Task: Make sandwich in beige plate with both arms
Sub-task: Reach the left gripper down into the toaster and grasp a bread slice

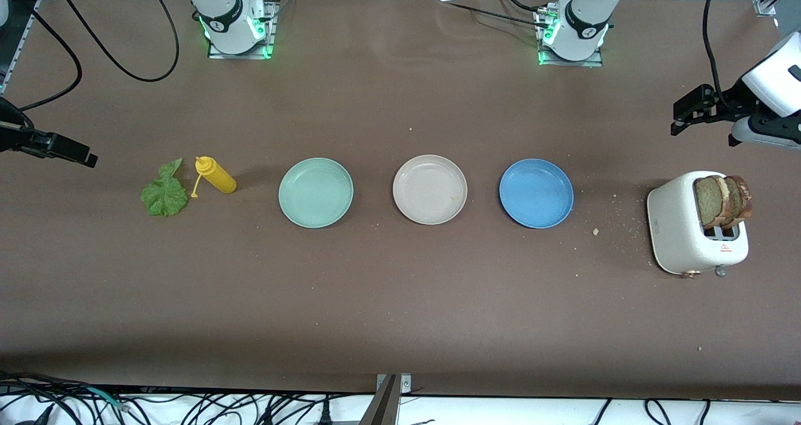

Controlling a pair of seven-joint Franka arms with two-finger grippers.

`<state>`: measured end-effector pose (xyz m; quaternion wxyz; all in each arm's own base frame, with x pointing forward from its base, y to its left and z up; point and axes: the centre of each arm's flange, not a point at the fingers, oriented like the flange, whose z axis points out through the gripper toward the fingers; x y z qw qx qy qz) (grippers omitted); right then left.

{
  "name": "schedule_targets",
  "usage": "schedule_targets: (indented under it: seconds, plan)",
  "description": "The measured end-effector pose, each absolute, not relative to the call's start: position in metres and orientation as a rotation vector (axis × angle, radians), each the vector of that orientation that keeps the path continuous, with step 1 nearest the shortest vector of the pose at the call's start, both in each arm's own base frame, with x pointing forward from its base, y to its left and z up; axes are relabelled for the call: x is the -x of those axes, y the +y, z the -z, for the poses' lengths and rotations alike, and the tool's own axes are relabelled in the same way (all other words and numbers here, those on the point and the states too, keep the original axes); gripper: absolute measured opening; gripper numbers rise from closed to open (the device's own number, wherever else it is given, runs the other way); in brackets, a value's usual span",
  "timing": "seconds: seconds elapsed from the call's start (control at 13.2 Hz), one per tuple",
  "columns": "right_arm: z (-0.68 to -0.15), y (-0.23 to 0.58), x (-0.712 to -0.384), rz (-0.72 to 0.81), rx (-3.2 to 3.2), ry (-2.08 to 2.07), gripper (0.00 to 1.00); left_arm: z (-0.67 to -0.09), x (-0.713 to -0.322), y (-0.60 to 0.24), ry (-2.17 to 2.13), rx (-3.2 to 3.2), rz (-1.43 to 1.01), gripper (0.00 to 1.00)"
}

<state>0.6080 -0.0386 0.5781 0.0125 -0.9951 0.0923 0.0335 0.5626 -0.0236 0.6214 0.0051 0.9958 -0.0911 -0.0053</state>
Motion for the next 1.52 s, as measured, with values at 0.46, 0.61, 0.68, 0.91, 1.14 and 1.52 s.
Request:
schedule_targets:
  seconds: [0.46, 0.61, 0.68, 0.91, 1.14, 1.52]
  plan:
    - [-0.578, -0.039, -0.608, -0.104, 3.102, 0.288, 1.00, -0.621, -0.563, -0.021, -0.278, -3.119, 0.016, 1.00]
    - [-0.578, -0.039, -0.608, -0.104, 3.102, 0.288, 1.00, -0.618, -0.564, -0.019, -0.272, -3.118, 0.031, 1.00]
    - [-0.578, -0.039, -0.608, -0.105, 3.102, 0.288, 1.00, -0.609, -0.567, -0.014, -0.260, -3.117, 0.058, 1.00]
    - [-0.578, -0.039, -0.608, -0.104, 3.102, 0.289, 1.00, -0.581, -0.580, 0.014, -0.199, -3.116, 0.131, 1.00]
    - [-0.578, -0.039, -0.608, -0.104, 3.101, 0.290, 1.00, -0.567, -0.589, 0.028, -0.203, -3.190, 0.161, 1.00]
    - [-0.578, -0.039, -0.608, -0.103, 3.102, 0.290, 1.00, -0.527, -0.610, 0.077, -0.297, -3.179, 0.104, 1.00]
